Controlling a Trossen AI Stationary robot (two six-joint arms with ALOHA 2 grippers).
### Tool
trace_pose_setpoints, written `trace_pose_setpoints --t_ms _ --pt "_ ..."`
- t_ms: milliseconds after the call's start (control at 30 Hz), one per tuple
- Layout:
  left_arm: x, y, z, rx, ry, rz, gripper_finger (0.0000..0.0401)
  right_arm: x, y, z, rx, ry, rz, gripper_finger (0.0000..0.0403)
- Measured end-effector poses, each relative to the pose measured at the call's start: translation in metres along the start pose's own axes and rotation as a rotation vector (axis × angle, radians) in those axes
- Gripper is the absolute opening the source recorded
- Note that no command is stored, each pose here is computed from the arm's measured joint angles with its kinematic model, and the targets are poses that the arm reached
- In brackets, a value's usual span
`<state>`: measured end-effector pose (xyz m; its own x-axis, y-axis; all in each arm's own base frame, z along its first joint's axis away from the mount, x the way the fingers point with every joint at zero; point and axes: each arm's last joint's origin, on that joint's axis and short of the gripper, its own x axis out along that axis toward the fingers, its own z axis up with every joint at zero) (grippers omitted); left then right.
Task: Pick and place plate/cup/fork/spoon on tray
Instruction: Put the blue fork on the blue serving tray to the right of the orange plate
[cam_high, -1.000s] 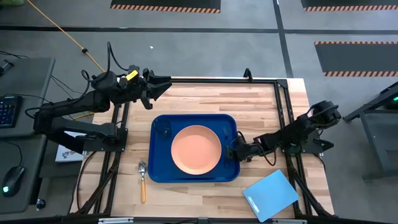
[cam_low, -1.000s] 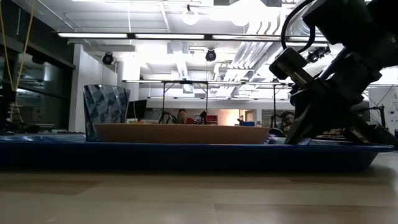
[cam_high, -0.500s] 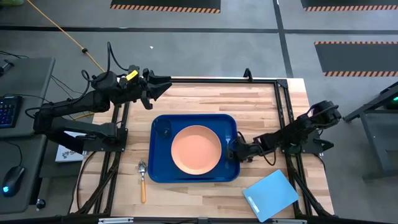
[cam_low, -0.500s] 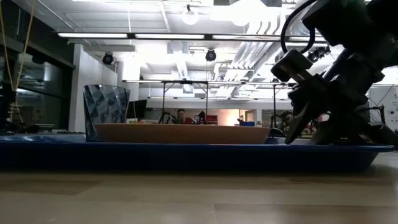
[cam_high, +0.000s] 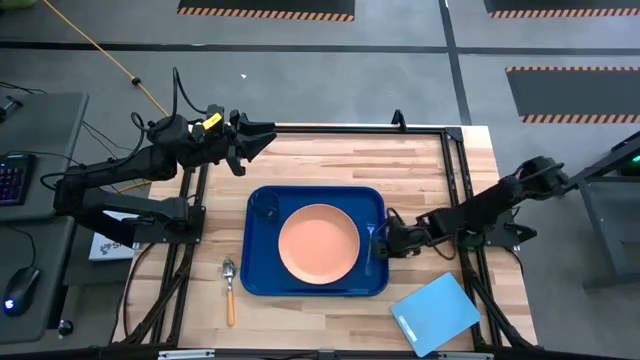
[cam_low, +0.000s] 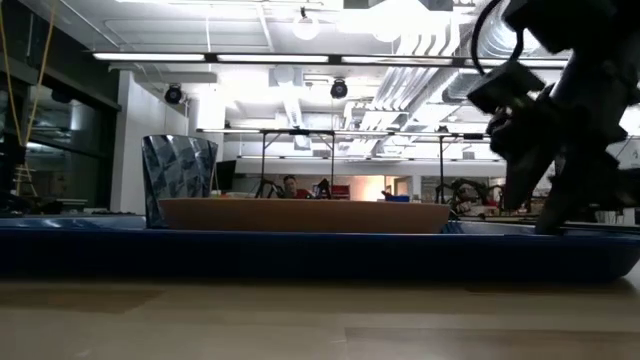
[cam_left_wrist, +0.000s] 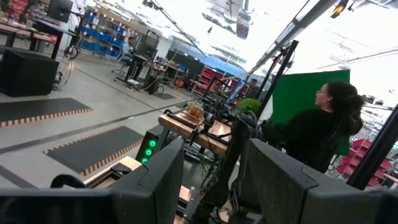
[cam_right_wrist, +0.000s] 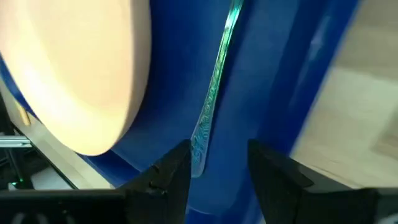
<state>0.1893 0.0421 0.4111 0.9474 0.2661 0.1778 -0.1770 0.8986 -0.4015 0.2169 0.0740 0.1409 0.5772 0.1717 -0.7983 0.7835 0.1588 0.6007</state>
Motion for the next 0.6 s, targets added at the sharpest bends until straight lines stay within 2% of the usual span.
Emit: trace_pose_setpoints --t_ms 100,333,500,600 --pt "0.000 0.000 0.000 -0.001 0.000 0.000 0.0172 -0.014 -0.001 0.002 -0.003 -0.043 -0.002 0.0149" --pt "0.000 0.000 0.000 -0.005 0.000 -0.001 0.0172 -0.035 0.003 0.006 -0.044 -0.169 0.077 0.0149" --pt "0.000 0.000 0.000 -0.006 0.003 -0.007 0.0172 -0.036 0.014 0.012 -0.157 -0.252 0.171 0.0149" --pt "0.000 0.000 0.000 -0.007 0.003 -0.007 0.0172 -0.032 0.019 0.020 -0.225 -0.264 0.187 0.0144"
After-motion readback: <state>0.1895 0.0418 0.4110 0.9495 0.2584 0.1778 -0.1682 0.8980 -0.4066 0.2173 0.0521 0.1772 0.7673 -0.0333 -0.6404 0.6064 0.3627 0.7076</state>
